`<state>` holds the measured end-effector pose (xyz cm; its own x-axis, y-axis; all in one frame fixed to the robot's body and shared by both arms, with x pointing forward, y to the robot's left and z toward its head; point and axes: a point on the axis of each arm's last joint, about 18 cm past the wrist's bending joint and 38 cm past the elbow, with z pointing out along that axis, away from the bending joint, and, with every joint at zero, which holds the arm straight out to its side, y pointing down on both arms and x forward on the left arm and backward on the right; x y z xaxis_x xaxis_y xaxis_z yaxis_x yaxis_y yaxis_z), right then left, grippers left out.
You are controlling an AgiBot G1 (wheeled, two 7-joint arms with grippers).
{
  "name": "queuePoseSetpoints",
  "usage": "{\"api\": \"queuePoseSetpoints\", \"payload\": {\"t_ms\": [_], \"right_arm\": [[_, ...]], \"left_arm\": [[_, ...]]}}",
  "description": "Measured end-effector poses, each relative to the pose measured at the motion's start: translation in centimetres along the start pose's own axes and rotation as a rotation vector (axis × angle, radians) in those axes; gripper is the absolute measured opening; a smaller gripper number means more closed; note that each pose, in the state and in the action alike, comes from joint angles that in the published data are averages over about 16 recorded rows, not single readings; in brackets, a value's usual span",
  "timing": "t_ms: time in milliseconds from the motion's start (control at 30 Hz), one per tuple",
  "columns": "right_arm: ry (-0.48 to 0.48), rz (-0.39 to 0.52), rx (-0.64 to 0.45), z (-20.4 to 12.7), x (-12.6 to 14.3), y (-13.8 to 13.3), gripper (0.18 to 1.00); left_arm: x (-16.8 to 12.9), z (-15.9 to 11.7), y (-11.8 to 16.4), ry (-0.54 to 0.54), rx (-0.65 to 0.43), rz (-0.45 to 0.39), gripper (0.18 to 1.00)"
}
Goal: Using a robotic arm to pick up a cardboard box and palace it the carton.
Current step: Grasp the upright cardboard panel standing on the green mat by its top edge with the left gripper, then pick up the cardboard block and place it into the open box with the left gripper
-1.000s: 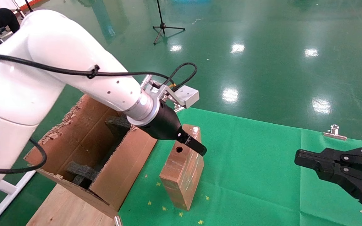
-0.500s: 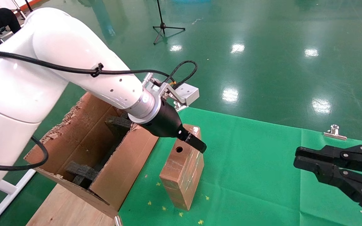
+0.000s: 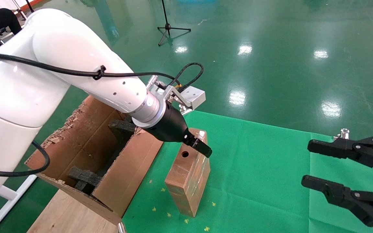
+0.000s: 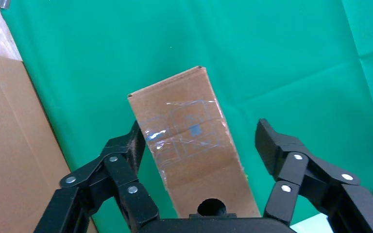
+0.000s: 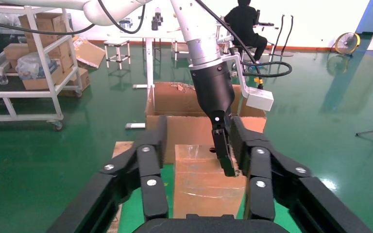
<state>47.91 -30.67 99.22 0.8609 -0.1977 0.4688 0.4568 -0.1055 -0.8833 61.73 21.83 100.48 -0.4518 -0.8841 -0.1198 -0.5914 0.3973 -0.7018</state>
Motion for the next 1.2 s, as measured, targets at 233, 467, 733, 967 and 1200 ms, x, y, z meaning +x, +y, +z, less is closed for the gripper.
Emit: {"api": "queuePoseSetpoints", "payload": {"t_ms": [233,467,733,967,1200], "right_arm": [[0.0,0.0,0.0,0.0,0.0,0.0,0.53],[0.0,0.0,0.0,0.0,0.0,0.0,0.676],[0.0,0.0,0.0,0.0,0.0,0.0,0.825],[0.0,0.0,0.0,0.0,0.0,0.0,0.925],[0.0,0.0,0.0,0.0,0.0,0.0,0.983]], "left_arm": [[0.0,0.0,0.0,0.001,0.0,0.0,0.798],[0.0,0.0,0.0,0.002,0.002,0.003,0.664],[-0.1,-1.8,-0.8,0.031,0.062,0.072,0.519],[-2.4,-8.0,-2.3,0.027,0.218,0.211,0.457],[-7.9,-17.9,-2.0,-0.1,0.4,0.334,0.442]]}}
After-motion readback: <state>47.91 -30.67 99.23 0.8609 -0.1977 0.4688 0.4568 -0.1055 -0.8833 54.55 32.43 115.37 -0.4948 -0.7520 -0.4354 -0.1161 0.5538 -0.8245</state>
